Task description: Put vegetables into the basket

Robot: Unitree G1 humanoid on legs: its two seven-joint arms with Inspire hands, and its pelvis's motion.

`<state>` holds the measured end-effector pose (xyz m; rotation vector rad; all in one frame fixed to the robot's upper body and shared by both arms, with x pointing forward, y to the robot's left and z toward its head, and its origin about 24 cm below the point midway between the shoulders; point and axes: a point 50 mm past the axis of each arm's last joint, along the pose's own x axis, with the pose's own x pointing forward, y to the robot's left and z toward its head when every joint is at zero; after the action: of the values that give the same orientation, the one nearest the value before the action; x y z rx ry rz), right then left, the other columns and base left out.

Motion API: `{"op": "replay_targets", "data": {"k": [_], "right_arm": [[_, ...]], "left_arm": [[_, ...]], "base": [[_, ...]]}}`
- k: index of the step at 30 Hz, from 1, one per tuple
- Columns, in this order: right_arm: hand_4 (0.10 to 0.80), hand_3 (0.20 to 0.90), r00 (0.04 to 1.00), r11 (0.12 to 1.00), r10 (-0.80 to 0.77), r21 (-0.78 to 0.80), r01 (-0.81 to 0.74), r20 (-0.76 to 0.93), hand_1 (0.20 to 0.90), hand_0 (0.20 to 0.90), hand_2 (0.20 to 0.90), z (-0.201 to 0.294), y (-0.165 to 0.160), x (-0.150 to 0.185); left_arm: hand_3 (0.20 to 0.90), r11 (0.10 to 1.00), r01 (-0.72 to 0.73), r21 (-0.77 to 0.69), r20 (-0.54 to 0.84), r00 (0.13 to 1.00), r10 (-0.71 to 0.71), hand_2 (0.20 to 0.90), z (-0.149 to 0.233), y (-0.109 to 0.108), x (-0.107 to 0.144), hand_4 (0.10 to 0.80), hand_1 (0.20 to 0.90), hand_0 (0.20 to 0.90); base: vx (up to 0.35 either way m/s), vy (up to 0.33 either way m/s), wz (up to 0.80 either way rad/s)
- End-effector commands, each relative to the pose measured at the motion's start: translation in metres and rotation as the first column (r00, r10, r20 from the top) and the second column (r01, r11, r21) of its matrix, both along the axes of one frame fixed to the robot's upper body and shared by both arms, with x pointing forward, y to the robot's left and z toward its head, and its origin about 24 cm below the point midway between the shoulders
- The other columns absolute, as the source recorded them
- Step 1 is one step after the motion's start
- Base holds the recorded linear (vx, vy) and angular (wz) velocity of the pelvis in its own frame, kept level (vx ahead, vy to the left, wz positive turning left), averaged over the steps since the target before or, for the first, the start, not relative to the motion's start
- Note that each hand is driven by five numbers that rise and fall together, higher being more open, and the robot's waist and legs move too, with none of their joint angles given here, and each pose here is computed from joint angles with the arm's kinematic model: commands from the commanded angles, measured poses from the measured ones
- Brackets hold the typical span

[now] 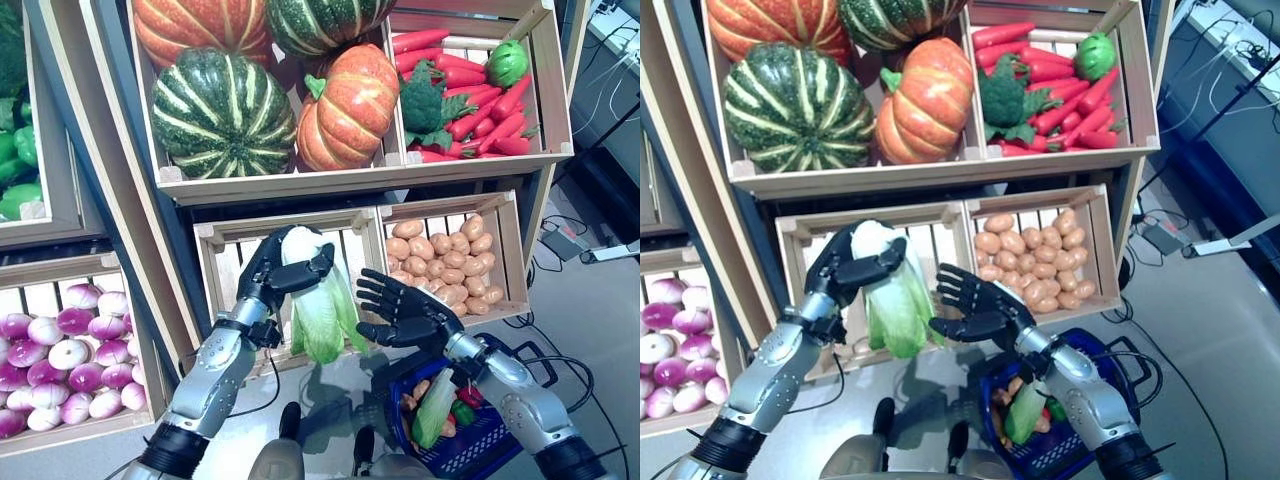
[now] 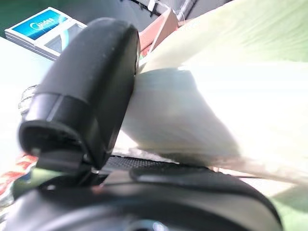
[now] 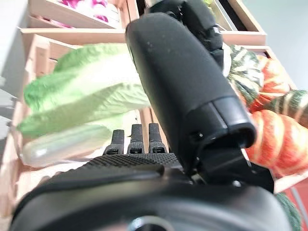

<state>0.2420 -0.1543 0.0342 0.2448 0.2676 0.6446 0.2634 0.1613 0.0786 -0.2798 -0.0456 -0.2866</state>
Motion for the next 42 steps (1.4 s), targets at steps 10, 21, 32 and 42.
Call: {"op": "replay_targets", "data": {"k": [10, 21, 32, 42], "right_arm": [[0.8, 0.9, 0.984, 0.978, 0.18, 0.106, -0.18, 0.01, 0.9, 0.9, 0.9, 0.018, 0.022, 0.005], [0.8, 0.9, 0.956, 0.958, 0.281, 0.08, -0.275, -0.08, 0.9, 0.9, 0.9, 0.008, 0.03, -0.004], [0.8, 0.9, 0.941, 0.948, 0.318, 0.069, -0.312, -0.117, 0.9, 0.9, 0.9, 0.002, 0.031, -0.01], [0.4, 0.3, 0.945, 0.95, 0.308, 0.083, -0.3, -0.107, 0.3, 0.3, 0.3, 0.003, 0.029, -0.012]], "left_arm": [[0.3, 0.86, 0.491, -0.136, 0.372, 0.83, -0.415, 0.3, 0.071, -0.062, -0.006, 0.4, 0.3, 0.3], [0.3, 0.711, 0.691, -0.134, 0.392, 0.696, -0.602, 0.3, 0.07, -0.081, -0.016, 0.4, 0.3, 0.3], [0.3, 0.643, 0.755, -0.131, 0.418, 0.63, -0.654, 0.3, 0.072, -0.086, -0.023, 0.4, 0.3, 0.3], [0.3, 0.646, 0.749, -0.146, 0.398, 0.642, -0.655, 0.3, 0.066, -0.083, -0.025, 0.4, 0.3, 0.3]], "base": [[0.0, 0.0, 0.0], [0.0, 0.0, 0.0], [0.0, 0.0, 0.0], [0.0, 0.0, 0.0]]}}
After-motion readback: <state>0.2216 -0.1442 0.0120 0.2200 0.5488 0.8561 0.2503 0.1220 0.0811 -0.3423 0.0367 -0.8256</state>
